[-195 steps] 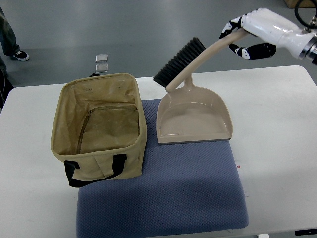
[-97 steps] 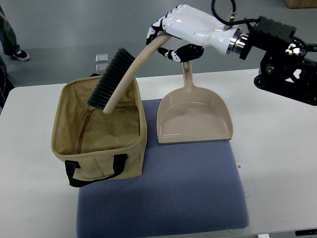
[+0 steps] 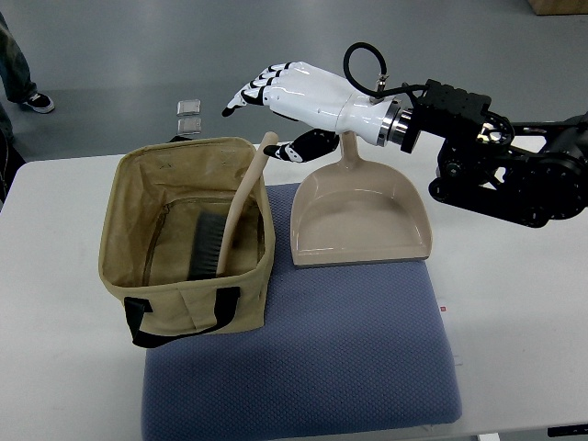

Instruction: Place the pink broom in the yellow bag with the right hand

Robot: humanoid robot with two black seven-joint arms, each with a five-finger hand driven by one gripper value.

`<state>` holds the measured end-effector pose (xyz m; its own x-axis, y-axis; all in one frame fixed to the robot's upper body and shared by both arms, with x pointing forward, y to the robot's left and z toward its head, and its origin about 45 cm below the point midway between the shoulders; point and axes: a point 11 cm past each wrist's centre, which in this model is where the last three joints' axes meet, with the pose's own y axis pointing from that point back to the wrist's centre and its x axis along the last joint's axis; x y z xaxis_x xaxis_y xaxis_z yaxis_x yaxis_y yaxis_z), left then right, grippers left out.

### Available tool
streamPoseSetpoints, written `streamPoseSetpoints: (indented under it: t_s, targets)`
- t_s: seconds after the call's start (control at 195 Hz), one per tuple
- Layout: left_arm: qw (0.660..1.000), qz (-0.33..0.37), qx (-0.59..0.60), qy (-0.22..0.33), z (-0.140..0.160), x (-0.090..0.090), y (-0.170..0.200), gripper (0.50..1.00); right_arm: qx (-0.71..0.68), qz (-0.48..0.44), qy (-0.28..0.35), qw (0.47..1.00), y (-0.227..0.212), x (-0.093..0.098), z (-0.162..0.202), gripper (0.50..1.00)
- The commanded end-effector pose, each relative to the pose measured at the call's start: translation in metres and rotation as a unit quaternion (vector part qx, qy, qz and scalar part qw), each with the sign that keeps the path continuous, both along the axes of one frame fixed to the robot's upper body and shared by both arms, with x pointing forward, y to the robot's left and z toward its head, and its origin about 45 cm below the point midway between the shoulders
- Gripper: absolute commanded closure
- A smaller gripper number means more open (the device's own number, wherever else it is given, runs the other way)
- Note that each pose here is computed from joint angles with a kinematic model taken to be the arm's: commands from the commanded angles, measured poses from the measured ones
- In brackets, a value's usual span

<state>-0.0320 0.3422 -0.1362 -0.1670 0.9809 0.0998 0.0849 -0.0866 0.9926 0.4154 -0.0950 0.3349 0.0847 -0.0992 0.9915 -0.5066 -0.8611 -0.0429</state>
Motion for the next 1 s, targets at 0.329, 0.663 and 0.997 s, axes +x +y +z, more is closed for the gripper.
streamPoseSetpoints:
  t_s: [0.329,0.663,0.997]
  targets:
    - [1.000,0.000,0.000,0.000,0.000,0.000,0.000,0.500,0.099,-0.097,0.041,0.990,-0.061,0.033,0.028,0.640]
    - [1.000,0.000,0.000,0.000,0.000,0.000,0.000,0.500,0.375,-0.186,0.328,0.847,-0.179,0.066,0.012,0.640]
    - [1.000,0.000,0.000,0.000,0.000,0.000,0.000,0.500,0.594,-0.245,0.410,0.648,-0.252,0.068,-0.052,0.640]
